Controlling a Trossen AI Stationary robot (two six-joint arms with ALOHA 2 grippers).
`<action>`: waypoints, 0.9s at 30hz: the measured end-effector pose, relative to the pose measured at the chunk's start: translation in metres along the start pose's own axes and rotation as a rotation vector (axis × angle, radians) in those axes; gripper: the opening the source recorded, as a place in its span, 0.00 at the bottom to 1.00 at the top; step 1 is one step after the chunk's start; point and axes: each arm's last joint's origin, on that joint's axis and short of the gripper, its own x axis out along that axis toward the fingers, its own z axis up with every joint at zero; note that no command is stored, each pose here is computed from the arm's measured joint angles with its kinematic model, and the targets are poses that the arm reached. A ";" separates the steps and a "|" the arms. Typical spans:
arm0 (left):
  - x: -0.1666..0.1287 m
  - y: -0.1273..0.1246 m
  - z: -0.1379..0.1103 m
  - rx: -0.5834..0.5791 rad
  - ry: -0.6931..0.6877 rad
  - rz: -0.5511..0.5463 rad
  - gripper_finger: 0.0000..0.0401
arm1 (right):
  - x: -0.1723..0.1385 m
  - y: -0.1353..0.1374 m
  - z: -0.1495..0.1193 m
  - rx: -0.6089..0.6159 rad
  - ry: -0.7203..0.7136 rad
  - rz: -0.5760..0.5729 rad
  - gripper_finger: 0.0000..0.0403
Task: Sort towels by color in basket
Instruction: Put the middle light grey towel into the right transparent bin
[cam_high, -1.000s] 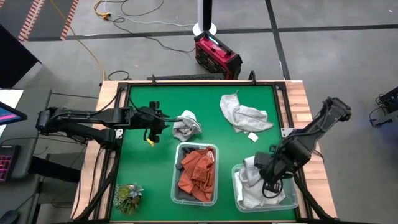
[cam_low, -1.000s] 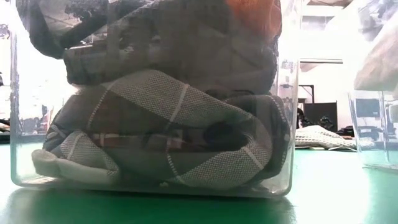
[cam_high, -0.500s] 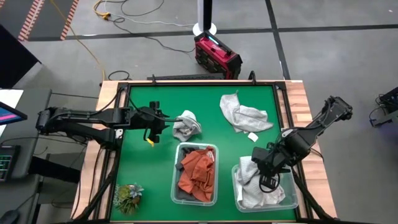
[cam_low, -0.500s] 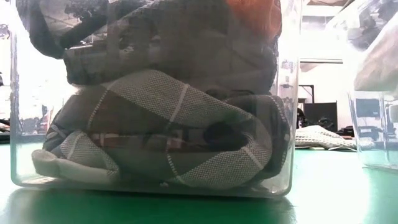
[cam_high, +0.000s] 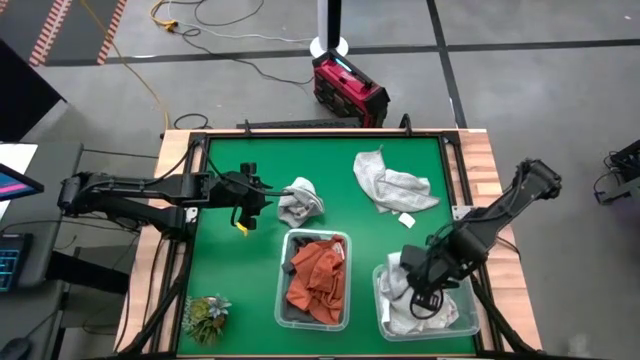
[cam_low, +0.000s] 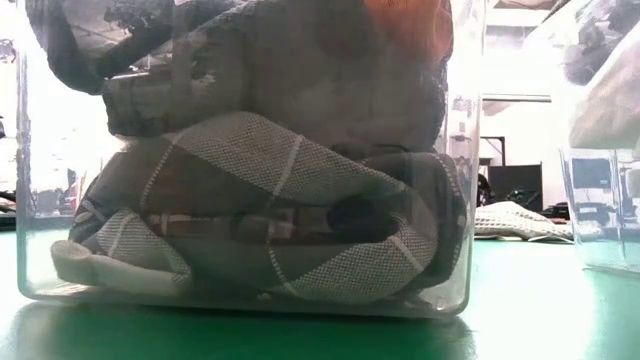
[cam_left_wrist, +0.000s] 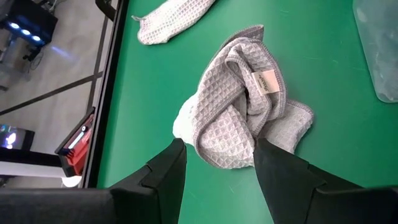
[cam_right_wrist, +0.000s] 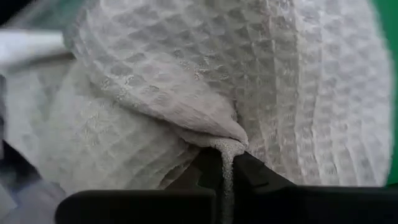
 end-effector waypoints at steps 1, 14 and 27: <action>0.000 0.000 0.000 0.000 0.000 0.000 0.44 | 0.004 0.003 -0.001 -0.029 0.011 -0.011 0.09; -0.001 0.010 0.014 0.483 -0.096 0.143 0.44 | 0.071 0.027 0.003 -0.191 0.116 -0.207 0.15; 0.000 0.009 0.014 0.315 -0.120 0.116 0.44 | 0.065 0.026 0.000 -0.078 0.093 -0.204 0.47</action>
